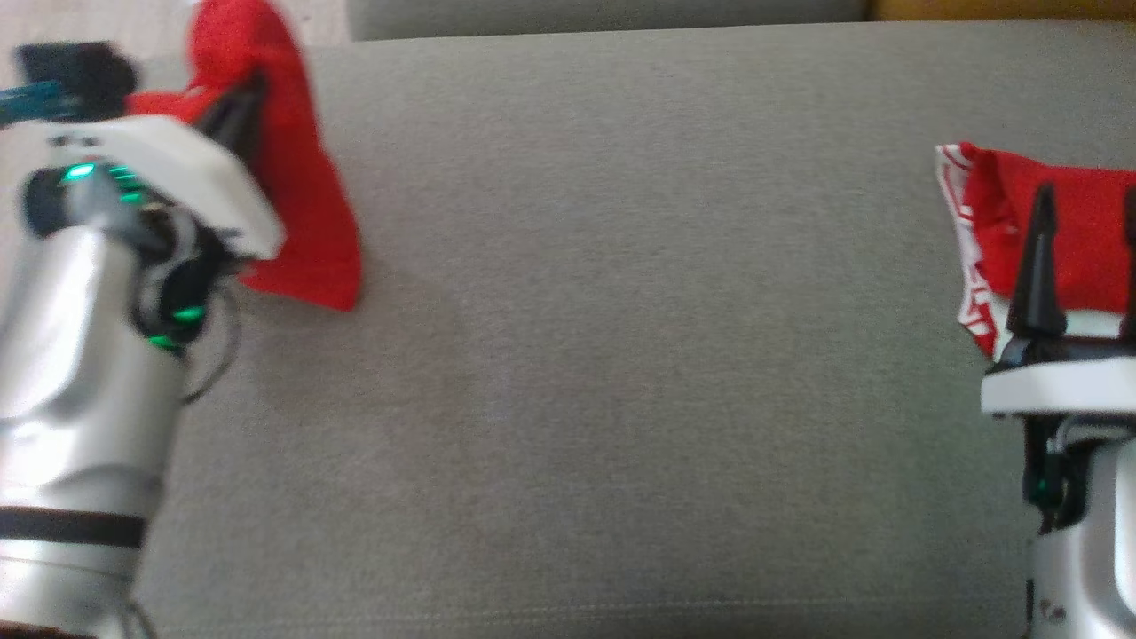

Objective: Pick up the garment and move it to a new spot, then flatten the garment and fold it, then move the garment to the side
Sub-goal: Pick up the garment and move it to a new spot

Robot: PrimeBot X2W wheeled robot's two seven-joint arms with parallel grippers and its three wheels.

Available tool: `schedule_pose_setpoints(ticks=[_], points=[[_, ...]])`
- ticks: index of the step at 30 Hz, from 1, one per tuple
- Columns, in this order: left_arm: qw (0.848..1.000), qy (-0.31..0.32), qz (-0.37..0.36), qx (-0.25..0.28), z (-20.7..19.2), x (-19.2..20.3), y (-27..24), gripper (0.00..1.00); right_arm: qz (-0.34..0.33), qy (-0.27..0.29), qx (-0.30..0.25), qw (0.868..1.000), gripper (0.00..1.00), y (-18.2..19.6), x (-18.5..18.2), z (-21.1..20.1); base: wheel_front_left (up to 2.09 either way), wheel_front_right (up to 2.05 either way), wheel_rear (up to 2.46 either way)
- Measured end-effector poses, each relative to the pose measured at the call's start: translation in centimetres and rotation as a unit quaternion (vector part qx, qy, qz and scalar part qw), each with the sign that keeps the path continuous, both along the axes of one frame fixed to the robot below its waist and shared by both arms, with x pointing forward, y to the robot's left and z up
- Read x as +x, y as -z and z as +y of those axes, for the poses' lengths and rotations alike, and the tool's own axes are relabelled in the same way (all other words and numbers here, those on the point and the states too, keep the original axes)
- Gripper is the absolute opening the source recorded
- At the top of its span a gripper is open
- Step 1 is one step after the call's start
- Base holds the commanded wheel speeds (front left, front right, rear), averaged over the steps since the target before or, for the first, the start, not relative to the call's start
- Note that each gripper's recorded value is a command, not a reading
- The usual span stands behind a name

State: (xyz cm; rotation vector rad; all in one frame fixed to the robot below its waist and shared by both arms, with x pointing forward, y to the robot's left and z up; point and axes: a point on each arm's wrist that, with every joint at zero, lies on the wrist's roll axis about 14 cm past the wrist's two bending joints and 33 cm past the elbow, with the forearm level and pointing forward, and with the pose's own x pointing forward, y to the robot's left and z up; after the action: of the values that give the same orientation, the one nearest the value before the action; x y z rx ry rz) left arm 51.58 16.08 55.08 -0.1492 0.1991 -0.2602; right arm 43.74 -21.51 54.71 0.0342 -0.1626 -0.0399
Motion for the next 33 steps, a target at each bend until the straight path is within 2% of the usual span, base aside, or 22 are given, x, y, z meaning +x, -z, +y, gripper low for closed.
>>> schedule_pose_setpoints(ticks=[4,5,12,19,20,21,27,33], points=[[0.999,0.048,-0.006,-0.018,-6.5,-0.2,-0.6,0.00,-0.022,0.022,-0.004,0.999,1.00,-2.1,-0.4,-1.7,0.00,0.00,0.00],[0.999,0.048,-0.006,-0.018,-6.5,-0.2,-0.6,0.00,-0.022,0.022,-0.004,0.999,1.00,-2.1,-0.4,-1.7,0.00,0.00,0.00],[0.988,0.135,0.032,-0.067,-17.1,-1.5,1.5,0.00,-0.013,0.039,0.009,0.999,1.00,-1.4,-1.5,-3.2,0.00,0.00,0.00],[0.983,0.157,0.059,-0.075,-22.3,-1.0,4.3,0.00,-0.004,0.063,0.015,0.998,1.00,-0.4,-2.0,-5.0,0.00,0.00,0.00],[0.983,0.158,0.055,-0.079,-22.7,-0.7,4.2,0.54,-0.002,0.067,0.016,0.998,1.00,-0.2,-2.1,-5.3,0.00,0.00,0.00],[0.983,0.158,0.051,-0.084,-23.3,-0.4,4.0,1.00,0.001,0.071,0.017,0.997,1.00,0.1,-2.2,-5.6,0.00,0.00,0.00],[0.974,0.184,0.033,-0.132,-26.5,-1.3,2.7,1.00,0.014,0.070,0.025,0.997,1.00,1.4,-2.3,-5.5,0.00,0.00,0.00],[0.986,0.113,-0.010,-0.124,-22.0,0.5,2.0,1.00,0.010,0.031,0.033,0.999,1.00,1.5,-1.0,-2.8,0.00,0.00,0.00]])
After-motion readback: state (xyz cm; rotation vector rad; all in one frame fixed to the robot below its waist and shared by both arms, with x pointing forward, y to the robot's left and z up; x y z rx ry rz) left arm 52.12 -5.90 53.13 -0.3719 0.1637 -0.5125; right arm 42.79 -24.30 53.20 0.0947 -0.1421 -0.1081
